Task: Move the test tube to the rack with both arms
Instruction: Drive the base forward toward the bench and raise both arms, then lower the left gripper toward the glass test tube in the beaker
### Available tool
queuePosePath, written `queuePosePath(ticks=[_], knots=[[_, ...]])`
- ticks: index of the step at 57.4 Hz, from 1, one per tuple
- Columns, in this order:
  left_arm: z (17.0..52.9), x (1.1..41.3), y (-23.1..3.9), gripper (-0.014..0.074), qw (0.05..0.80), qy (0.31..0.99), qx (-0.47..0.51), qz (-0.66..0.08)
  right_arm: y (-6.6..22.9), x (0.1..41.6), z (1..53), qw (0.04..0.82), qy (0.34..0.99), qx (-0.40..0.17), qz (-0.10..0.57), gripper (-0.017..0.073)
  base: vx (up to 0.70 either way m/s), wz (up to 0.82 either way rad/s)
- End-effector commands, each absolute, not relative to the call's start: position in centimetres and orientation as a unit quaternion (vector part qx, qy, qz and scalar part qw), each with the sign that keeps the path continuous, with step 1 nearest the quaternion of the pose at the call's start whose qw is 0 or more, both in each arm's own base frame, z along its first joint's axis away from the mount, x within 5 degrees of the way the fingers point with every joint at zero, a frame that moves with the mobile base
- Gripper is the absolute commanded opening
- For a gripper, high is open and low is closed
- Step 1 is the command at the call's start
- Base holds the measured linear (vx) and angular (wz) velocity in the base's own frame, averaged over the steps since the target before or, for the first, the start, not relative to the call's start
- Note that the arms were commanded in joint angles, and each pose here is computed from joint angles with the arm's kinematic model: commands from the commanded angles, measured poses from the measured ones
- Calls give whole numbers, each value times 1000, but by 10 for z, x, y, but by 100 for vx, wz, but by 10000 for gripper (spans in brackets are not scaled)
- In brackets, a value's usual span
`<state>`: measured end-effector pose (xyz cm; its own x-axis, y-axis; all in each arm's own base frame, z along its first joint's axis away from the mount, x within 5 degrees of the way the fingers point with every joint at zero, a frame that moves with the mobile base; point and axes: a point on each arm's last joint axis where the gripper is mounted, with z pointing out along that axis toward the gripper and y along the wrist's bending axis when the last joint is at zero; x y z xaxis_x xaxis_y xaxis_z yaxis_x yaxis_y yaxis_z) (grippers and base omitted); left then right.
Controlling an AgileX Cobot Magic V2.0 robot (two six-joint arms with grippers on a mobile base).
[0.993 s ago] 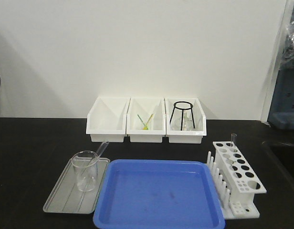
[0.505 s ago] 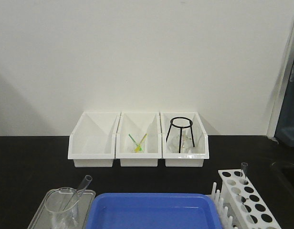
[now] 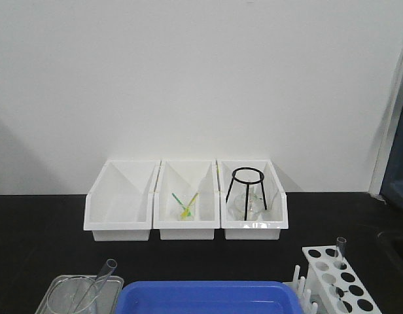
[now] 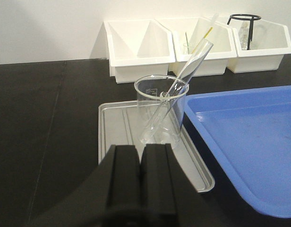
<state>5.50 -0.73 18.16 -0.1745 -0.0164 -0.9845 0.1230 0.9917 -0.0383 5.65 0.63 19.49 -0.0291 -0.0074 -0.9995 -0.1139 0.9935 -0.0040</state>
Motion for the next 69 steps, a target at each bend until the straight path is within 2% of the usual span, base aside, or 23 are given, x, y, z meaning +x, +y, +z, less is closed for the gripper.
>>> queuePosePath(ticks=[1, 22, 30, 34, 42, 46, 51, 60, 69], knots=[[200, 54, -7, -7, 687, 724, 28, -63, 7, 57, 196, 719, 692, -48, 36, -10, 0, -1], [203, 54, -7, -7, 698, 713, 28, -63, 7, 57, 196, 719, 692, -48, 36, -10, 0, 0], [211, 54, -7, -7, 729, 681, 26, -65, 7, 56, 201, 739, 671, -47, 40, -10, 0, 0], [223, 52, -6, -7, 762, 643, 14, -79, 7, 55, 208, 761, 645, -36, 54, -10, 0, 0], [258, 42, -3, -7, 838, 528, -31, -136, 7, 49, 237, 803, 591, -26, 66, -10, 0, 0], [282, 35, -2, -7, 853, 500, -39, -147, 5, 41, 266, 825, 561, -28, 64, -10, 0, 0], [328, 24, -1, -7, 869, 472, -33, -144, 4, 31, 309, 852, 521, -43, 38, -10, 0, 0], [406, 43, -4, -7, 862, 497, -3, -101, 6, 45, 376, 857, 510, -68, -4, -10, 0, 0], [434, 98, -12, -7, 824, 562, 13, -78, 12, 91, 402, 836, 543, -74, -6, -10, 0, 0]])
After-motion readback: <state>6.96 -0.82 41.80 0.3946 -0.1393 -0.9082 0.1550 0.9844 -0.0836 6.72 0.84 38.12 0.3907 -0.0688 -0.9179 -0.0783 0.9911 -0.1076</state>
